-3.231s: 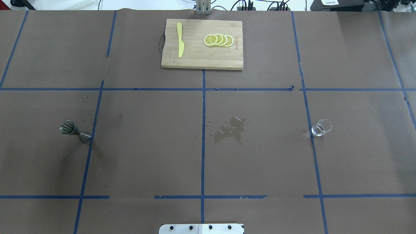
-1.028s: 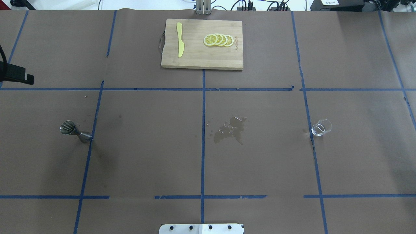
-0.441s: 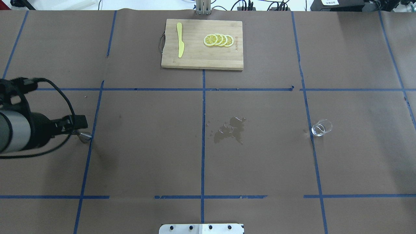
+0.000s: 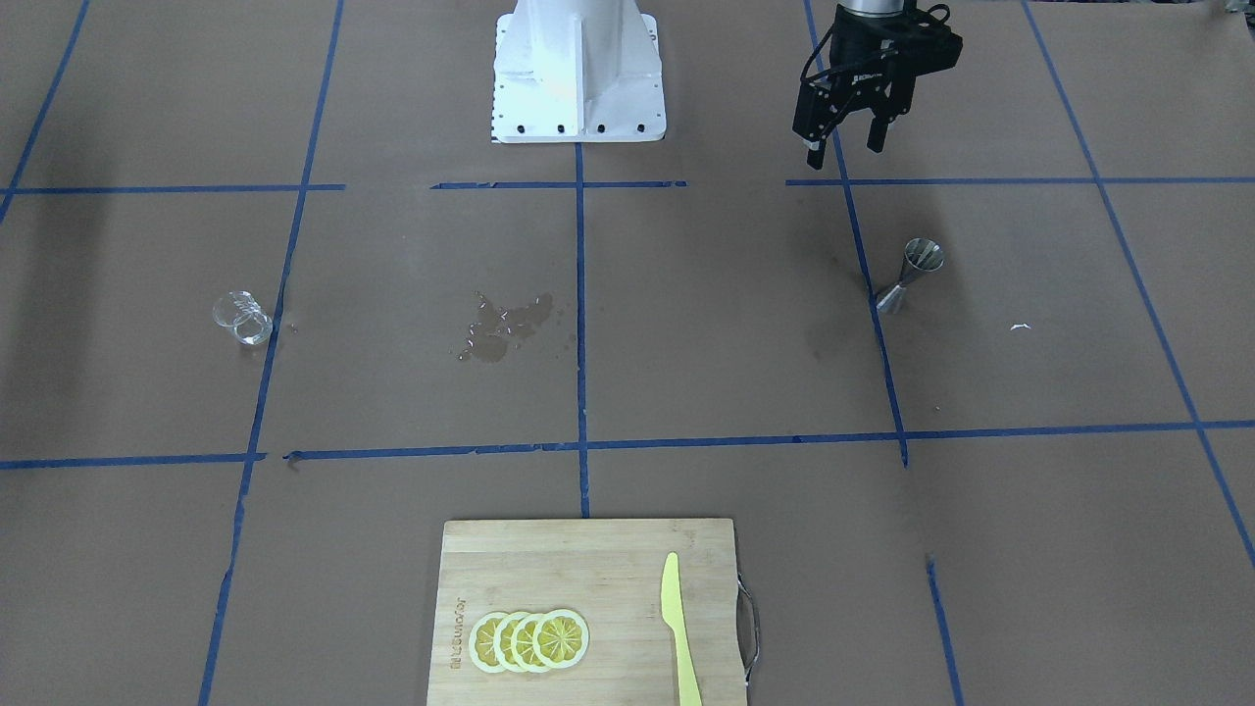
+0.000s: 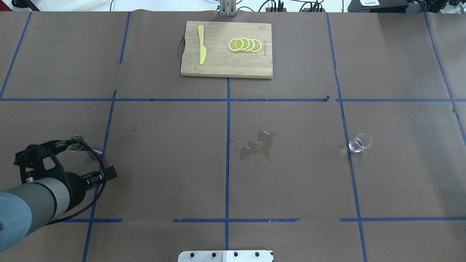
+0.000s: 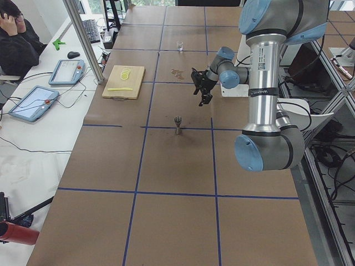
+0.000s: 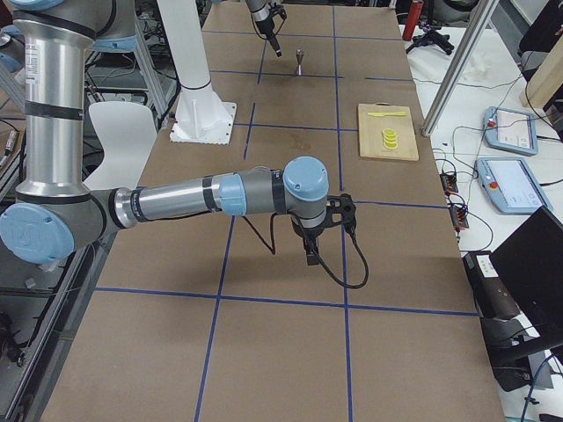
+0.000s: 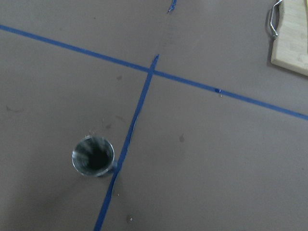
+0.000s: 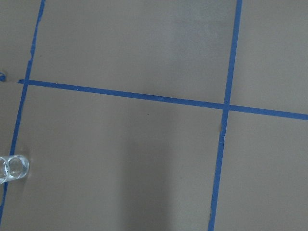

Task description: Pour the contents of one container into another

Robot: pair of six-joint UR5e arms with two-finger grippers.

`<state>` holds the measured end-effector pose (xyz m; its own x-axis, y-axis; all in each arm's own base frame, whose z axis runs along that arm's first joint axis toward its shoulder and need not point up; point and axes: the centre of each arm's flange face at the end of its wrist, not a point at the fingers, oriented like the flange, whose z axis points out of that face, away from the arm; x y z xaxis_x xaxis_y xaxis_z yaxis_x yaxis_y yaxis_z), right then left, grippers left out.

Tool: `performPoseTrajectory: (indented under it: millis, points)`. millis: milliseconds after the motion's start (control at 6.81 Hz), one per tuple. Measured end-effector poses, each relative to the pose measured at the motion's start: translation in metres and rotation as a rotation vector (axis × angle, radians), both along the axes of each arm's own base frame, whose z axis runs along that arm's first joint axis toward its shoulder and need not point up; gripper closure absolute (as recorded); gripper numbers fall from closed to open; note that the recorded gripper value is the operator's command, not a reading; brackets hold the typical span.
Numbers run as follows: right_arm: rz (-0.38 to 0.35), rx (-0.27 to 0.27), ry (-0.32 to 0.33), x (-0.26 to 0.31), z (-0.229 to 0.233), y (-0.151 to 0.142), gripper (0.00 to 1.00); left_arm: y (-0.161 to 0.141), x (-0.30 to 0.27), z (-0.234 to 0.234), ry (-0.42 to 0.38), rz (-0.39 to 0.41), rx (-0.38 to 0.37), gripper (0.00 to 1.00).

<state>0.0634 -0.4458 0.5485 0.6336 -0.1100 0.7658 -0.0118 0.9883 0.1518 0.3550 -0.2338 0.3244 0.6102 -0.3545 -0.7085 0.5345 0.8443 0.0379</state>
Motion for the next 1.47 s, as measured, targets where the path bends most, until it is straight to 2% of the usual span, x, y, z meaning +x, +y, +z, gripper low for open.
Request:
performPoseTrajectory:
  millis: [294, 441, 588, 734, 881, 1175, 1469]
  points:
    - [0.053, -0.069, -0.047, -0.004, -0.007, 0.004, 0.0, 0.028, 0.011, 0.042, -0.075, -0.104, 0.032, 0.0]
    - [0.081, -0.09, -0.06, -0.011, -0.025, 0.005, 0.0, 0.036, 0.021, 0.064, -0.1, -0.16, 0.056, 0.0]
    - [0.111, -0.097, -0.034, -0.026, -0.052, 0.008, 0.0, 0.043, 0.03, 0.081, -0.114, -0.196, 0.076, 0.0]
    - [0.145, -0.097, 0.005, -0.047, -0.079, 0.014, 0.0, 0.048, 0.035, 0.089, -0.119, -0.21, 0.088, 0.0]
    - [0.18, -0.093, 0.017, -0.07, -0.098, 0.026, 0.0, 0.05, 0.037, 0.091, -0.118, -0.224, 0.106, 0.0]
    - [0.246, -0.048, -0.018, -0.106, -0.099, 0.059, 0.01, 0.045, 0.038, 0.096, -0.126, -0.264, 0.165, 0.0]
    - [0.294, -0.042, -0.069, -0.143, -0.101, 0.081, 0.0, 0.042, 0.042, 0.111, -0.141, -0.309, 0.201, 0.0]
